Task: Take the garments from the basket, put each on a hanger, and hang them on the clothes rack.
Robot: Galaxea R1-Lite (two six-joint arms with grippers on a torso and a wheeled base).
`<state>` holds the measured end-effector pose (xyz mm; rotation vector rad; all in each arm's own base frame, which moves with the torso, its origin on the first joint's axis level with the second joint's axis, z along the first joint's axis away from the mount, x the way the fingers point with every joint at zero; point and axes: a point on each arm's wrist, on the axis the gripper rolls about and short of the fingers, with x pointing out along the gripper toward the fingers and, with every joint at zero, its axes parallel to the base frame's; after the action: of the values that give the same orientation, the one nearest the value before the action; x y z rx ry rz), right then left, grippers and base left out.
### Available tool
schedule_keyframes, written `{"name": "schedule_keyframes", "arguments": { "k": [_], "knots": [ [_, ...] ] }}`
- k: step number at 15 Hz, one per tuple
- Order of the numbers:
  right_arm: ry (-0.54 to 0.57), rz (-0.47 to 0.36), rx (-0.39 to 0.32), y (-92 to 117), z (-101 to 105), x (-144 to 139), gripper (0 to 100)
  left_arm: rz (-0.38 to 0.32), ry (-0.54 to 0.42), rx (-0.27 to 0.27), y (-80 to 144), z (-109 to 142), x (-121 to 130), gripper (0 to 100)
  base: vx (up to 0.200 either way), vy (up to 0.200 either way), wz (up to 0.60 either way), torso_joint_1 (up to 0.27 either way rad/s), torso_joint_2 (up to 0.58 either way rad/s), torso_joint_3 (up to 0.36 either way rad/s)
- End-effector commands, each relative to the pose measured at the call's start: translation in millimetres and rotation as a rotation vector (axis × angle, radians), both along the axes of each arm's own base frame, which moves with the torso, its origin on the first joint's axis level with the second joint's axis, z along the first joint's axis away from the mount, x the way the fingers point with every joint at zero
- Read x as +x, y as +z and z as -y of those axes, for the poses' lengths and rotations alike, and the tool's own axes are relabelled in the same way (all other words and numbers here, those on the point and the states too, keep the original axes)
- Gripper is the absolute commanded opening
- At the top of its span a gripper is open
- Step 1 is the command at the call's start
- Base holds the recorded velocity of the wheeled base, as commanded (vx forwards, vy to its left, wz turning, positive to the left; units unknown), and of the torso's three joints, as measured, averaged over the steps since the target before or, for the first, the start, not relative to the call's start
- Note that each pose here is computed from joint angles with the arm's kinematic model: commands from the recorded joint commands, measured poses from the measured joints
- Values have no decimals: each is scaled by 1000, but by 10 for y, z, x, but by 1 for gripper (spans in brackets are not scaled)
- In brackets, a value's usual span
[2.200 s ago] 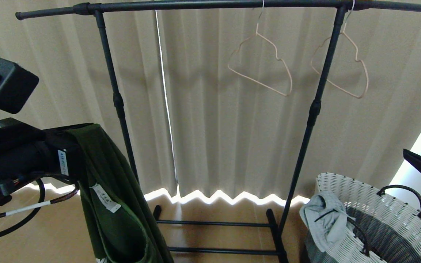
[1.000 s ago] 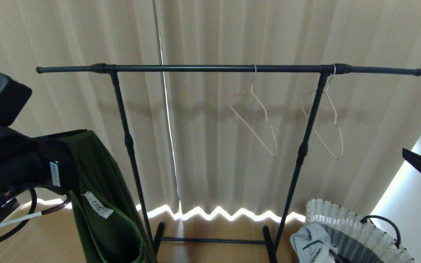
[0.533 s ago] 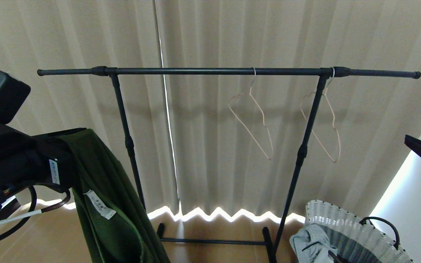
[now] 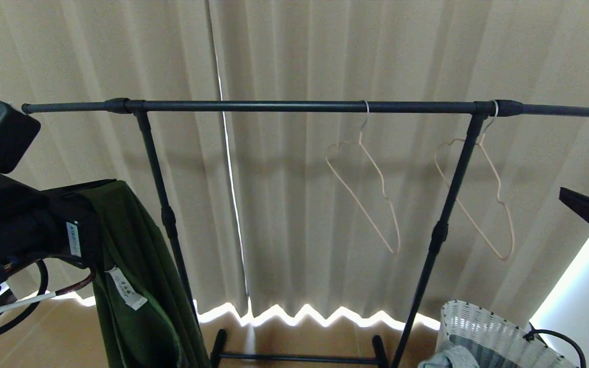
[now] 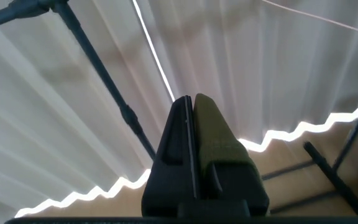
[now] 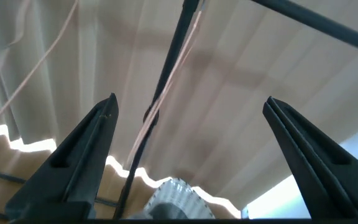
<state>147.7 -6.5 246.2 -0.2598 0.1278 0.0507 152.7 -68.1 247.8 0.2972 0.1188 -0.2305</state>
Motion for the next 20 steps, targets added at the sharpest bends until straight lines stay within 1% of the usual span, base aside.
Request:
{"name": "schedule_keyframes", "arguments": {
  "k": [1,3,5,6,7,8,9,10,11,12,13,15,17,20],
  "knots": [
    [-2,-11,13,1,4,56,100,-8,-1,1,-16,6,13,0,200,0,0,-2,7,7],
    [-7,-22,22,-7,7,98,100,-11,0,8,-28,7,16,0,200,0,0,5,0,5],
    [-18,-44,25,-28,13,155,100,-22,0,18,-72,2,4,0,0,0,0,0,0,0],
    [-38,-72,40,-50,20,187,100,-26,0,18,-84,-2,-4,0,0,0,0,0,0,0],
    [-79,-128,79,-24,25,218,100,-31,0,21,-103,-2,-3,0,0,0,0,0,0,0],
    [-88,-157,93,-9,22,232,100,-30,0,20,-102,-1,-2,0,0,0,0,0,0,0],
    [-91,-239,141,79,-24,254,100,-22,-1,20,-115,0,1,0,0,0,0,0,0,0],
    [-91,-244,144,79,-26,256,100,-21,-1,19,-116,-2,-3,0,0,0,0,0,0,0],
    [-105,-310,196,120,-77,291,100,0,-3,29,-143,1,2,0,0,0,0,0,0,0],
    [-121,-363,203,84,-154,356,100,24,-6,37,-163,5,11,0,0,0,0,0,0,0],
    [-157,-392,172,9,-206,440,100,34,-6,33,-172,13,27,0,0,0,0,0,0,0],
    [-192,-426,143,-85,-300,578,100,36,-6,33,-176,17,37,0,0,0,0,0,0,0],
    [-198,-446,148,-130,-331,647,100,35,-6,31,-178,16,33,0,0,0,0,0,0,0],
    [-206,-450,149,-141,-315,651,100,35,-5,30,-181,15,32,0,0,0,0,0,0,0]
  ]
}}
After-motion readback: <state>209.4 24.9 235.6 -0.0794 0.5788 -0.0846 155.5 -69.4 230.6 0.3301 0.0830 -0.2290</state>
